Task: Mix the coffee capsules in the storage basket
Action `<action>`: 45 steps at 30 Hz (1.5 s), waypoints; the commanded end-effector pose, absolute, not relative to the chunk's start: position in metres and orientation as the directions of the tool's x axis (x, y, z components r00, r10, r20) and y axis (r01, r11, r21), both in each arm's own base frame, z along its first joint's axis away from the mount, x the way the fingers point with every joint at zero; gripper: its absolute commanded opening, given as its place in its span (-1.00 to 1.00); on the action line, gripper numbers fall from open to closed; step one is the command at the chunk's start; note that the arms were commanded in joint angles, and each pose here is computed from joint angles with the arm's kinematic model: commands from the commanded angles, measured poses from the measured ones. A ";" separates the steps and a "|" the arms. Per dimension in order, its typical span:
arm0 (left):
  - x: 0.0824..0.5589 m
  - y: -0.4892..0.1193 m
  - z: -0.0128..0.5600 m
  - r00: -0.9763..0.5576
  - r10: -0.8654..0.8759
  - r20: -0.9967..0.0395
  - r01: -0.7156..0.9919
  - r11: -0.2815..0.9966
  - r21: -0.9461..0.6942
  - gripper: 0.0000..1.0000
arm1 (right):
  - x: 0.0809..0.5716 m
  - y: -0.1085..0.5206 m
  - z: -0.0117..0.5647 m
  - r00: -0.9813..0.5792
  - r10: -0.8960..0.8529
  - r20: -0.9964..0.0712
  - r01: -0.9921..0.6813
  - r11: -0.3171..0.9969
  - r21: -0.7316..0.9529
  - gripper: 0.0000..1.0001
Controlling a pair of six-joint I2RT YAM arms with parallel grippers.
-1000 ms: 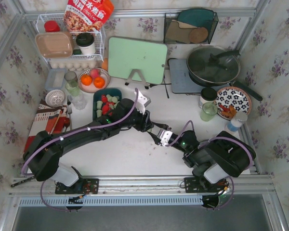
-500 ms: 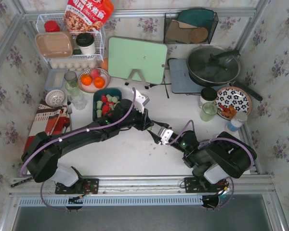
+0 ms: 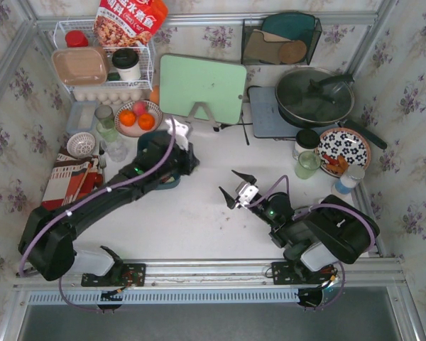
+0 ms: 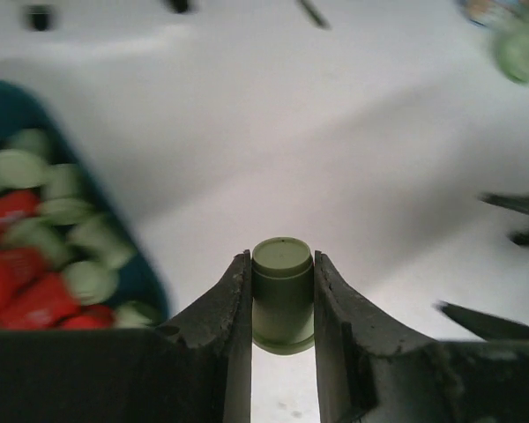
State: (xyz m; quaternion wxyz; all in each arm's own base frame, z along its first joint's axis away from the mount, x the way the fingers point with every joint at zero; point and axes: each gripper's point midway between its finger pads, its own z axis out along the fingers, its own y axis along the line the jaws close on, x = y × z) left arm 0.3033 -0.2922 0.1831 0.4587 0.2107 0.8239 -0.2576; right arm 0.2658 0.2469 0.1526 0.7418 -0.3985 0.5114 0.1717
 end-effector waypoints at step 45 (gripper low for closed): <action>0.406 -0.119 0.212 -0.480 -0.095 -0.872 0.158 0.969 -0.192 0.98 | 0.299 0.140 0.197 0.335 0.007 -0.942 -0.191 0.980 -0.060 1.00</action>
